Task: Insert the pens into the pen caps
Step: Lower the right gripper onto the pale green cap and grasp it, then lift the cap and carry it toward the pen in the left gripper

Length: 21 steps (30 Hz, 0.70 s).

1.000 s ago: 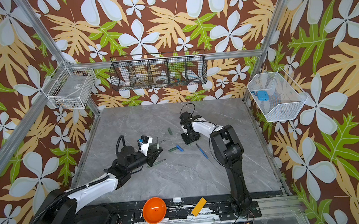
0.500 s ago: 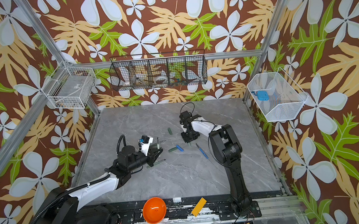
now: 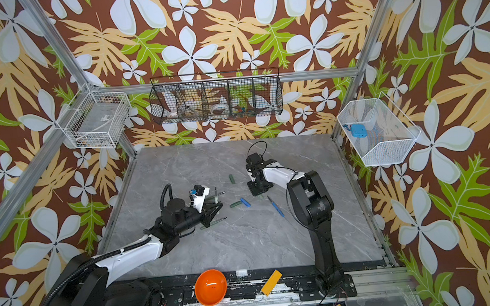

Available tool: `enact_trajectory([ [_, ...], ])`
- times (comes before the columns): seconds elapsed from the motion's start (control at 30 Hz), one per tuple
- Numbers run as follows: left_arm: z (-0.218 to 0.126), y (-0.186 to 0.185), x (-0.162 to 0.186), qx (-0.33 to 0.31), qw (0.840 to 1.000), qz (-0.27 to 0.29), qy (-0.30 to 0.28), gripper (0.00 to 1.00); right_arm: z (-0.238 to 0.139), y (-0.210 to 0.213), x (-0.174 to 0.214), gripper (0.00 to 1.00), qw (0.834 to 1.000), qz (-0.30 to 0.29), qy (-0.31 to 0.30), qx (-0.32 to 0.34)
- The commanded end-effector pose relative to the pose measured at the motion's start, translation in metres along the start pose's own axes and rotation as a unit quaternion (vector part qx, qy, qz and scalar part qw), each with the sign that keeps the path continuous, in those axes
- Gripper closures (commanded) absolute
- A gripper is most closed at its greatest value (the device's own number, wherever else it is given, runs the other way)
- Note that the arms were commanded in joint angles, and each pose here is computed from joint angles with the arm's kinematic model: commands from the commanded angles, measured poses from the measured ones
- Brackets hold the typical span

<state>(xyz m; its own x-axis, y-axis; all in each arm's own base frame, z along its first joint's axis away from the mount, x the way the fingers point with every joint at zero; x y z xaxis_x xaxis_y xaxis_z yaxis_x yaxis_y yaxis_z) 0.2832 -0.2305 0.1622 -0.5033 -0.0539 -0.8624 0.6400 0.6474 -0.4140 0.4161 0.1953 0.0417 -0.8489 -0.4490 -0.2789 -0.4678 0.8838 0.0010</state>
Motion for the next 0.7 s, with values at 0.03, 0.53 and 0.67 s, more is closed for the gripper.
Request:
enact_trajectory([
  [0.03, 0.003, -0.004, -0.006, 0.010, 1.000, 0.006, -0.011, 1.00, -0.014, 0.005, -0.004, 0.88, 1.000, 0.011, -0.022, -0.016],
  [0.53, 0.016, -0.020, 0.003, 0.040, 0.999, 0.005, 0.009, 1.00, -0.098, 0.046, -0.037, 0.89, 0.952, 0.030, -0.254, -0.167],
  [0.67, 0.018, -0.023, 0.005, 0.051, 0.999, -0.001, 0.012, 1.00, -0.128, 0.059, -0.043, 0.89, 0.913, 0.046, -0.334, -0.228],
])
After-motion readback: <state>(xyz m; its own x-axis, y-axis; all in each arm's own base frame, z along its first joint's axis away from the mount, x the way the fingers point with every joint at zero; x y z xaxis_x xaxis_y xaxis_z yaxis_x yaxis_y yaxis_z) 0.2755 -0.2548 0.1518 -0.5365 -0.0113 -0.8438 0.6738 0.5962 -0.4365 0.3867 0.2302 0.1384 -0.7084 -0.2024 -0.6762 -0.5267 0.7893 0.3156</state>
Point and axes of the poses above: each gripper's point midway between its finger pads, its own z axis out along the fingers, its own y axis along the line the jaws close on, x = y × z, the point moved 2 cm from there along -z, back along the fingers, and after that the axes turned 6 degrees about -z, right-handed, at the moved point
